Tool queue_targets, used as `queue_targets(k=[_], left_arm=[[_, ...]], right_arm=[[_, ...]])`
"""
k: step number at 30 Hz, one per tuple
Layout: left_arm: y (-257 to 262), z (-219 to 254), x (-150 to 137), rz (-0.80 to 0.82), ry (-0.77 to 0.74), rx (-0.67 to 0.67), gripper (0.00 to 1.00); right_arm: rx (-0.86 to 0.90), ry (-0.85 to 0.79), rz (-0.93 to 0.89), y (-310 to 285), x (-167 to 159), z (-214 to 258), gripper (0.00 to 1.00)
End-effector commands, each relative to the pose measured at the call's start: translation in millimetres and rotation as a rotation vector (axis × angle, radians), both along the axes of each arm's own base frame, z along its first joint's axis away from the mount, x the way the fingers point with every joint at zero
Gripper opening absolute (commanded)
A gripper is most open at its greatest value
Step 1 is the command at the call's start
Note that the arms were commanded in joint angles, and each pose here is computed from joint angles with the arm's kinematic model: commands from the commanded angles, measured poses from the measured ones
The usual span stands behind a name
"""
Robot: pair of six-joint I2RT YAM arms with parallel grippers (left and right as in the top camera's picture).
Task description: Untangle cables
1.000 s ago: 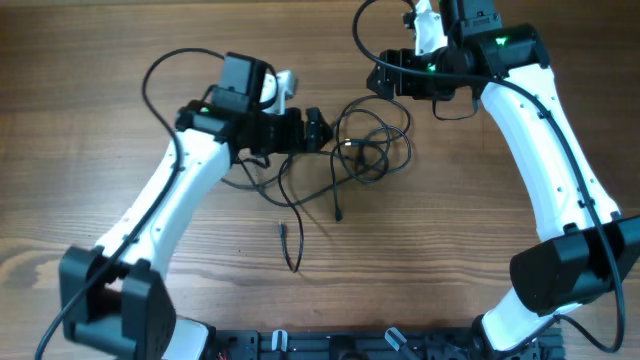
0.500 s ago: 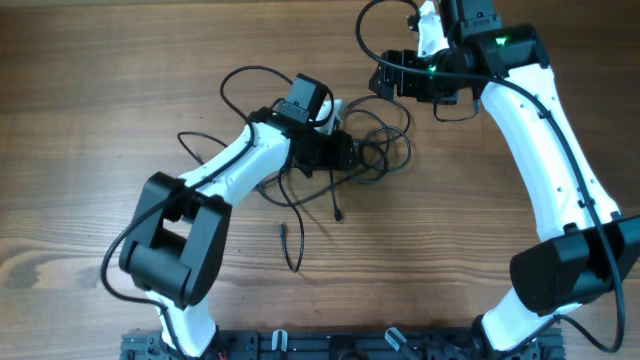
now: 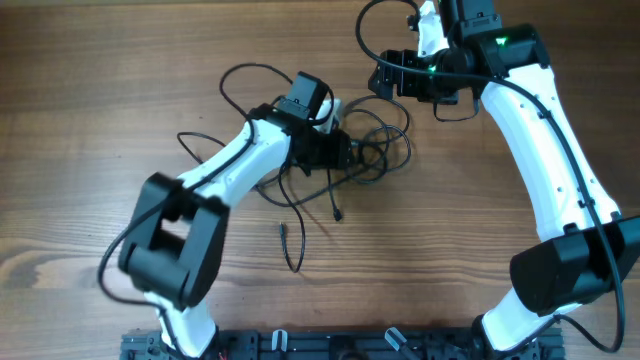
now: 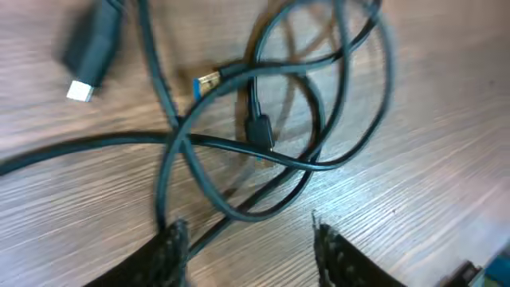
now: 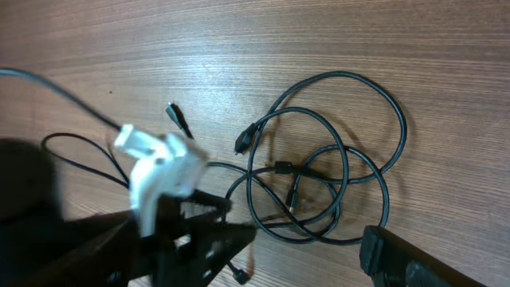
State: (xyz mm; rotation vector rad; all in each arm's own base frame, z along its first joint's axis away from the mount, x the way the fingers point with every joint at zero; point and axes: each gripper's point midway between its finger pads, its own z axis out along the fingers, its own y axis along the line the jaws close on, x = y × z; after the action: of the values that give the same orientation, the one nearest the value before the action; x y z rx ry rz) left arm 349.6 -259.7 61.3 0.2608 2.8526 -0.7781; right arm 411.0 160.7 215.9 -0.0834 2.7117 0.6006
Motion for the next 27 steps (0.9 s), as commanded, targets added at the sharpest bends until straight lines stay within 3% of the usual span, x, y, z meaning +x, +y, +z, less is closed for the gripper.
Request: queue_targets(k=[1, 9, 27], left_arm=[[14, 31, 21, 0.041, -0.139, 0.061, 0.56], [3, -28, 9, 0.04, -0.005, 0.109, 0.52], [-6, -41, 9, 0.029, -0.002, 0.108, 0.43]], right_arm=[[-0.007, -0.025, -0.014, -3, 2, 8, 0.92], [-0.007, -0.024, -0.014, -3, 2, 8, 0.92], [-0.005, 0.001, -0.031, -4, -2, 6, 0.93]])
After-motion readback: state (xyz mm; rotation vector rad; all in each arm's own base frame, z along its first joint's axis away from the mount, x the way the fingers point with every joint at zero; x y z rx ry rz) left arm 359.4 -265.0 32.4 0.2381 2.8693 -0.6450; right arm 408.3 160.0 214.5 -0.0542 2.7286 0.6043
